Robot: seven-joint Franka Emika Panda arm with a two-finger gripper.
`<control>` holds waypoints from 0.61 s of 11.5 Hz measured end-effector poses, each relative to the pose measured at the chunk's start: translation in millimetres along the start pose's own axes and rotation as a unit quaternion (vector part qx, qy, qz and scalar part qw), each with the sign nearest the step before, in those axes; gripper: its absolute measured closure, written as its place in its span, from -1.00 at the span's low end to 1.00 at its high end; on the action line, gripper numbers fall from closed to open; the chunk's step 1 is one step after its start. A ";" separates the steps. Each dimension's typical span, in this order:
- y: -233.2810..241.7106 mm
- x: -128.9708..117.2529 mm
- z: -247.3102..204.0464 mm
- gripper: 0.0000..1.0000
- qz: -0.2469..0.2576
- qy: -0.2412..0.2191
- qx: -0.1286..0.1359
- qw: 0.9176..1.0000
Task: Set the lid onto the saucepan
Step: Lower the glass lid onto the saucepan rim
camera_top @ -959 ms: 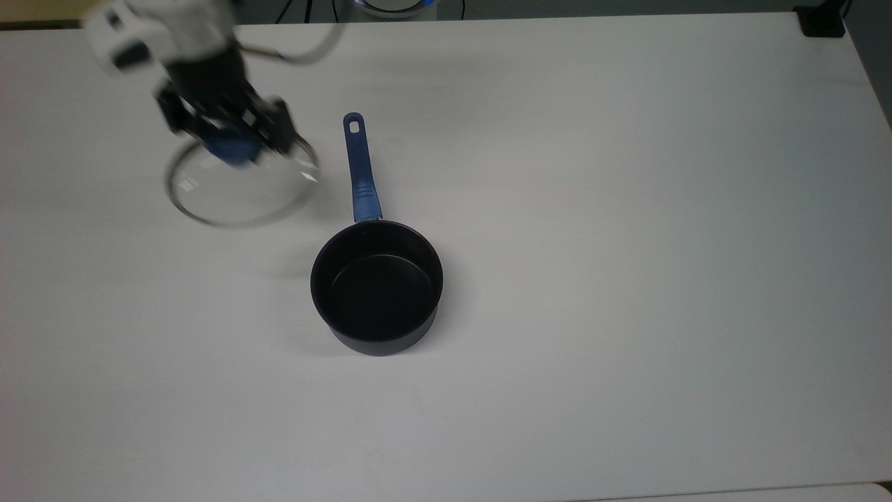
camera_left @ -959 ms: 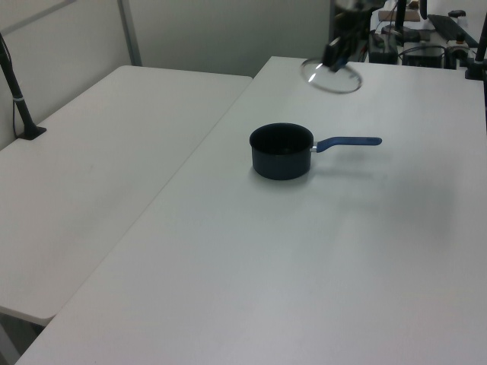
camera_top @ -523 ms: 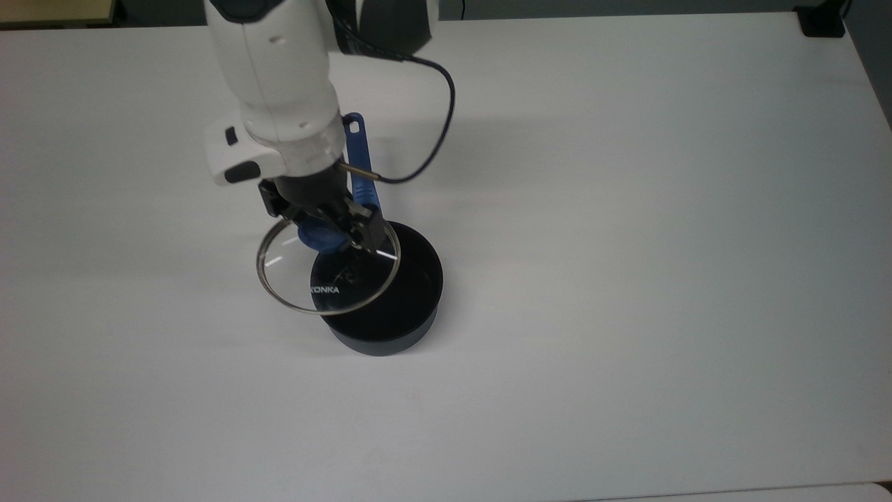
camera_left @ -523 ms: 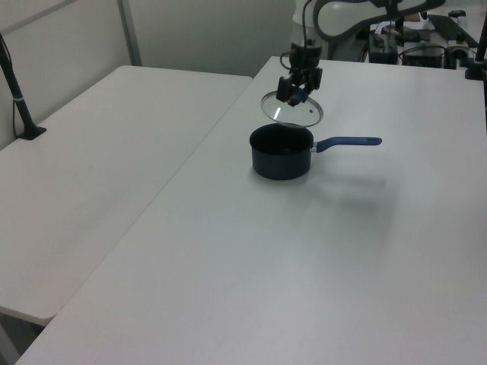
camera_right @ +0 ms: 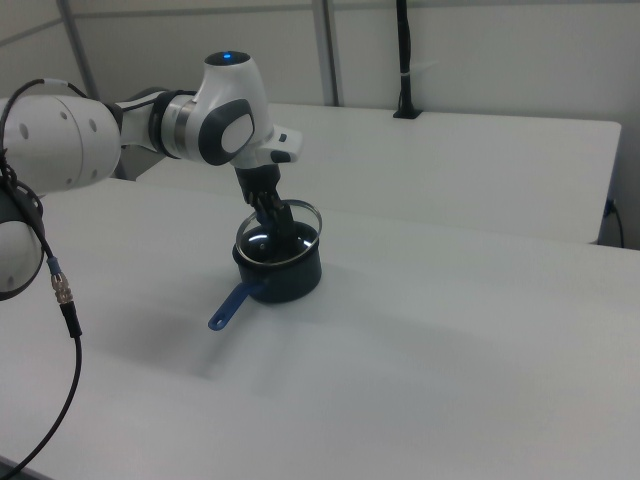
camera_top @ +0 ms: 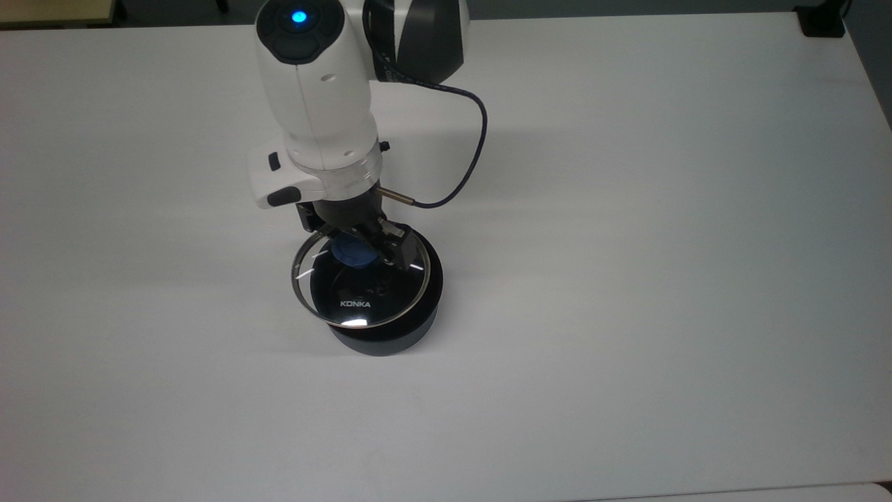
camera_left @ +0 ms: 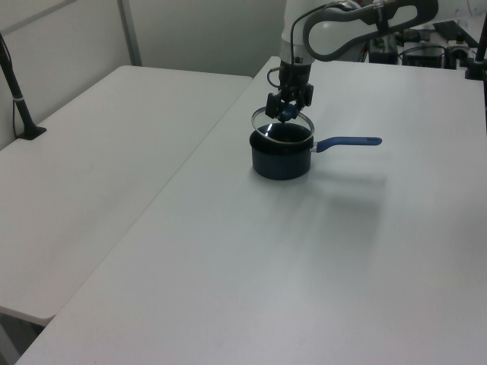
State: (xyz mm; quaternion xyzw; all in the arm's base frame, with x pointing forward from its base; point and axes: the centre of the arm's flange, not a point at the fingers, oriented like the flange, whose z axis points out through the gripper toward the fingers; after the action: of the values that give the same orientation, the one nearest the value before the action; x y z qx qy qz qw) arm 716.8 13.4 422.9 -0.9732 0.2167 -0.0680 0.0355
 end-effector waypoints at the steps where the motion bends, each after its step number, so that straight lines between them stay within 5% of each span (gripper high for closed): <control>1: -3.4 -1.7 0.2 0.13 0.001 -0.001 0.002 1.000; 5: -11.2 -6.3 15.0 0.05 0.002 -0.011 -0.001 1.000; 7: -11.8 -6.3 16.4 -0.50 0.002 -0.011 -0.001 1.000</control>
State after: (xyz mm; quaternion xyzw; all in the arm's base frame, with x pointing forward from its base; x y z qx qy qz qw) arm 718.5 27.4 407.1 -0.9734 0.2188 -0.0572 0.0369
